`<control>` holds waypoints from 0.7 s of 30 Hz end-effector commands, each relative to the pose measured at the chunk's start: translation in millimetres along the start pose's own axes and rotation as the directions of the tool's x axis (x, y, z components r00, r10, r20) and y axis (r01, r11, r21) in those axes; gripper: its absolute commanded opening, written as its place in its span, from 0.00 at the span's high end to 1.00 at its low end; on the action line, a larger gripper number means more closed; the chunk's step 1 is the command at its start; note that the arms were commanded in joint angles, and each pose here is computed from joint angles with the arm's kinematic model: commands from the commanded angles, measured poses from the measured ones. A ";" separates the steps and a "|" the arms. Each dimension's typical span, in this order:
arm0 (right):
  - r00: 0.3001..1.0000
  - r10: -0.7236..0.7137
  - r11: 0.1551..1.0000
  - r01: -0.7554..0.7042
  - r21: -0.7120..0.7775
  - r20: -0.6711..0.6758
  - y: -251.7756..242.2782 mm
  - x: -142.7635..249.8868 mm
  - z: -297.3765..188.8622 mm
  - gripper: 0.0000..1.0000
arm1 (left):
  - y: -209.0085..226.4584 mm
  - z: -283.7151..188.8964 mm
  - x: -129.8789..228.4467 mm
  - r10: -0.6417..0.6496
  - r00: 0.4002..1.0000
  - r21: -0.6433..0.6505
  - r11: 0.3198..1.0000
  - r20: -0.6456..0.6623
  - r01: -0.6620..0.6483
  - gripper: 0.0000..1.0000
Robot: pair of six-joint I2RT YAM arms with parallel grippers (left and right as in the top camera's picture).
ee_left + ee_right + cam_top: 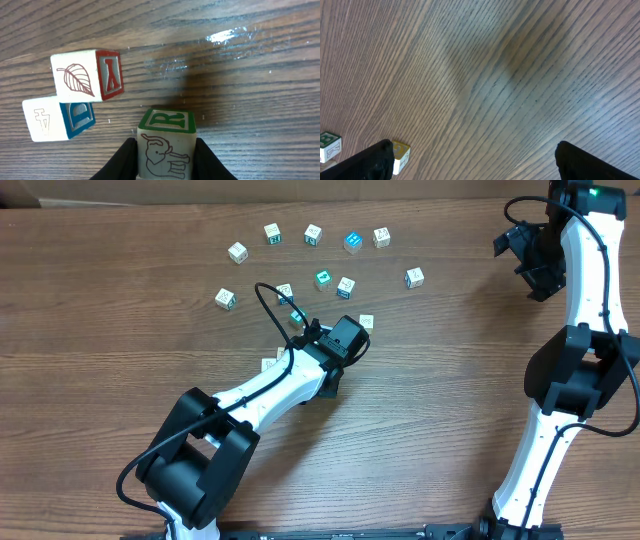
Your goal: Form a circle
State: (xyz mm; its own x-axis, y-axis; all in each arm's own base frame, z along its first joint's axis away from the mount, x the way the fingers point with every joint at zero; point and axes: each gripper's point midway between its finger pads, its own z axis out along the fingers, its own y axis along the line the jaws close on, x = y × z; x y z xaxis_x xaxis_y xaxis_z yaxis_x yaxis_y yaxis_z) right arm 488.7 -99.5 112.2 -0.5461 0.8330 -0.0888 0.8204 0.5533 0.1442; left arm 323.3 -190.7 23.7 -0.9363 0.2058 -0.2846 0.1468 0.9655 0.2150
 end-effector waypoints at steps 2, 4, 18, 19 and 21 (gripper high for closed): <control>0.999 -0.002 1.000 0.003 -0.030 0.034 3.8 -4.7 -17.3 0.00 | 9.4 3.8 -5.6 -0.080 0.997 -0.026 0.996 0.008 0.080 0.75; 0.999 -0.002 1.000 0.003 -0.030 0.034 3.8 -4.7 -17.3 0.00 | 11.9 4.6 -6.2 -0.105 0.994 -0.028 0.994 0.006 0.105 0.75; 0.999 -0.002 1.000 0.003 -0.030 0.034 3.8 -4.7 -17.3 0.00 | 17.5 8.3 -4.5 -0.211 0.977 -0.008 0.977 -0.029 0.211 0.73; 0.999 -0.002 1.000 0.003 -0.030 0.034 3.8 -4.7 -17.3 0.00 | 17.4 8.3 -4.6 -0.219 0.975 -0.007 0.976 -0.029 0.219 0.73; 0.999 -0.002 1.000 0.003 -0.030 0.034 3.8 -4.7 -17.3 0.00 | 15.6 8.3 -4.1 -0.242 0.970 0.001 0.970 -0.034 0.242 0.71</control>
State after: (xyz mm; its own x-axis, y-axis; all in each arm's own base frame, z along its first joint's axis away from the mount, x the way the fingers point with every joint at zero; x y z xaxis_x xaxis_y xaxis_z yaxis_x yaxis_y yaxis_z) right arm 488.7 -99.6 112.2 -0.5461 0.8330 -0.0893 0.8204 0.5533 0.1442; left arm 331.6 -173.5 22.9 -0.9535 0.0193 -0.3007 -0.0325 0.9855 0.1663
